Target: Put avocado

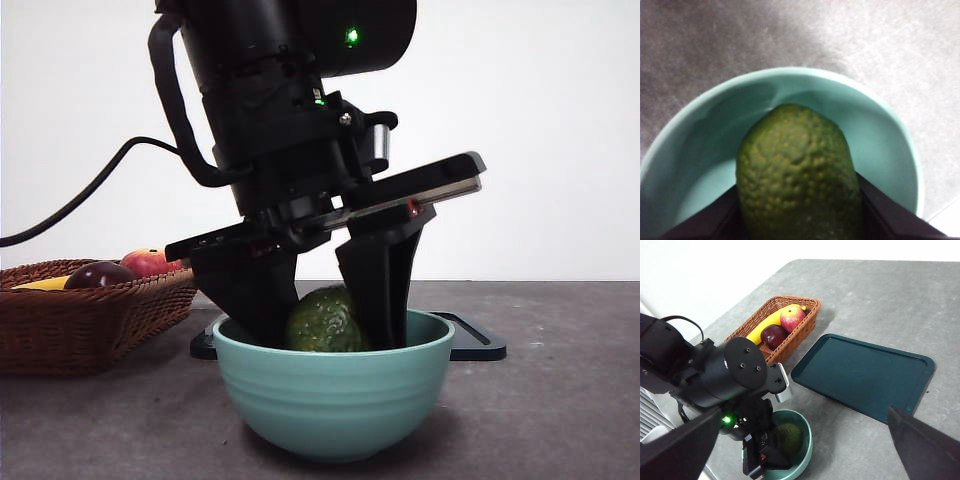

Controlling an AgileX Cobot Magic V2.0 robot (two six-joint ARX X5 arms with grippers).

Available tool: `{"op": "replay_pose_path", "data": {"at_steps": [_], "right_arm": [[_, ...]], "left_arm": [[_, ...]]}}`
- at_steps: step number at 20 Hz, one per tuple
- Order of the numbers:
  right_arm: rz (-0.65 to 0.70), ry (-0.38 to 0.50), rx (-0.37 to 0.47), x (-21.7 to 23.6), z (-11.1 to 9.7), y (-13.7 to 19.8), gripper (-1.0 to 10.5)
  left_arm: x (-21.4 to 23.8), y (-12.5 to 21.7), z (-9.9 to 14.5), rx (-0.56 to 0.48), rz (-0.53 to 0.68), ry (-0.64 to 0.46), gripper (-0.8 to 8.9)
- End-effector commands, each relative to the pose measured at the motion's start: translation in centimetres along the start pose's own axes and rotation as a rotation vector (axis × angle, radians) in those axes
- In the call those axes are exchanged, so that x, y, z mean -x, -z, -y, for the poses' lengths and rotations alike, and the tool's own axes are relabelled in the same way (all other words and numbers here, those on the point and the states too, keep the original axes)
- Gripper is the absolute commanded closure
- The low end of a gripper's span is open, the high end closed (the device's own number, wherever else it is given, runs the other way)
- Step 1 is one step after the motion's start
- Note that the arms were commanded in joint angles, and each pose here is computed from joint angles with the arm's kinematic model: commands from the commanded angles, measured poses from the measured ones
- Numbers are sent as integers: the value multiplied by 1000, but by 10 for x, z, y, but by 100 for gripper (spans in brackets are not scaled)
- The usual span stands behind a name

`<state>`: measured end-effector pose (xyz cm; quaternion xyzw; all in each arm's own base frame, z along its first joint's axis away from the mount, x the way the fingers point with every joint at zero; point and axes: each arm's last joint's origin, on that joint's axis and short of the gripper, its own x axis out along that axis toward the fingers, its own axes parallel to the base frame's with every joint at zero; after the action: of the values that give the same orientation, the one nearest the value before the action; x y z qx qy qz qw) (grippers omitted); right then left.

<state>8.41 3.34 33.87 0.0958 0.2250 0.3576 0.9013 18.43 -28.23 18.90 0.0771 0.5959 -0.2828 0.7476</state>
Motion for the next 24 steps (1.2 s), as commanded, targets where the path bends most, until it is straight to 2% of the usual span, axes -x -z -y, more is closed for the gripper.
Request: {"op": "replay_pose_path", "data": {"at_steps": [1, 10, 11, 14, 16, 24], "right_arm": [[17, -8, 18, 3, -3, -5, 357], [17, -8, 18, 3, -3, -5, 357], [16, -8, 18, 3, -3, -5, 357], [13, -7, 14, 3, -3, -4, 357], [11, -7, 13, 3, -3, -4, 356], [11, -6, 14, 3, -3, -4, 357]], "left_arm": [[-4, -3, 4, -28, 9, -20, 669], [-5, -3, 3, -32, 9, -29, 656], [-5, -3, 3, -33, 3, -24, 631], [-5, -2, 3, -41, -5, -27, 415], [-2, -3, 3, -44, 2, -23, 360], [45, -9, 18, -78, 109, 37, 319]]}}
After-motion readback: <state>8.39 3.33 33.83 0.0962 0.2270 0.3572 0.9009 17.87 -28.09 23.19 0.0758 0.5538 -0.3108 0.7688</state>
